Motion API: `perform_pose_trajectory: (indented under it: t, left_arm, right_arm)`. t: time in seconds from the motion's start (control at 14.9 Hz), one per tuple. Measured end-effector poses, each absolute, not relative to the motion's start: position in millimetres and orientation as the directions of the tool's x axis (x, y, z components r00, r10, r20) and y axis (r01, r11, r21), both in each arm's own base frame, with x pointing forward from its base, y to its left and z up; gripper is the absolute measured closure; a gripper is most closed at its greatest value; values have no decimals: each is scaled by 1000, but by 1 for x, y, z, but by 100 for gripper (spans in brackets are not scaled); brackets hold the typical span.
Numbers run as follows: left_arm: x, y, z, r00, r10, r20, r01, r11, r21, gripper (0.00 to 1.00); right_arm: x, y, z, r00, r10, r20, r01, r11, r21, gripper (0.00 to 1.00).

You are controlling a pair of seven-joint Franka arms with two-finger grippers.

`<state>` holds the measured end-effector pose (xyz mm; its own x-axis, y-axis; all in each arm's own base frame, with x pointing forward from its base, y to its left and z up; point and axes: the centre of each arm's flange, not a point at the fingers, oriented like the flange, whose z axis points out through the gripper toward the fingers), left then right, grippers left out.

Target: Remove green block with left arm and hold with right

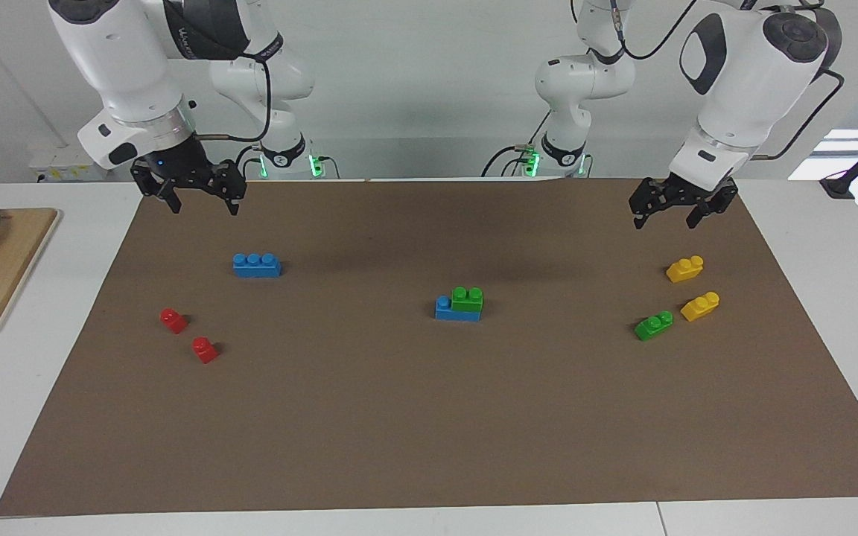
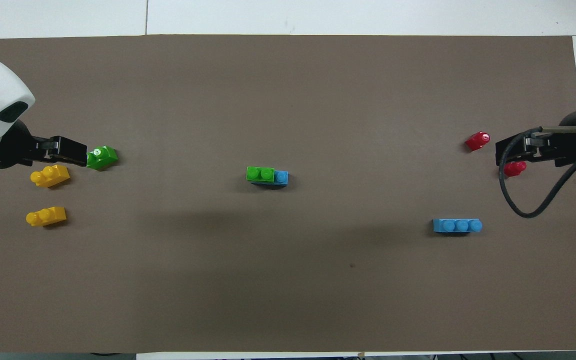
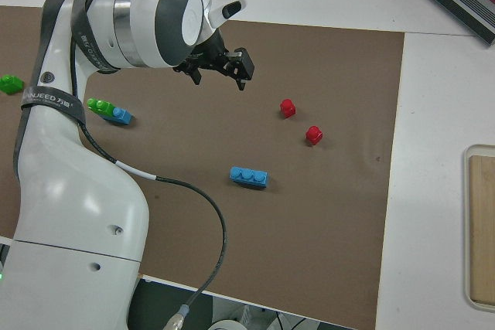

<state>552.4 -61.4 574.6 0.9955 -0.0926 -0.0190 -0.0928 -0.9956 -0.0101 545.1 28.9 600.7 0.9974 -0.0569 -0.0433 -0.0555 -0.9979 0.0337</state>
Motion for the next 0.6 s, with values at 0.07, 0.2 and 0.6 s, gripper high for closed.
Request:
perform_pose_trajectory:
  t: [0.07,0.2,0.6]
  left_arm:
    - [552,-61,575,996,-93,-19,-93,-996,-10,0]
    - [552,-61,575,996,-93,-19,-93,-996,-10,0]
    - [552,-62,574,995,-93,-19,-93,-996,-10,0]
  right_arm:
    - [545,29,601,997,-57,-43,-56,-998,34,0]
    - [545,29,601,997,-57,-43,-56,-998,34,0]
    - [545,29,601,998,-40,-44,-39,-999,33,0]
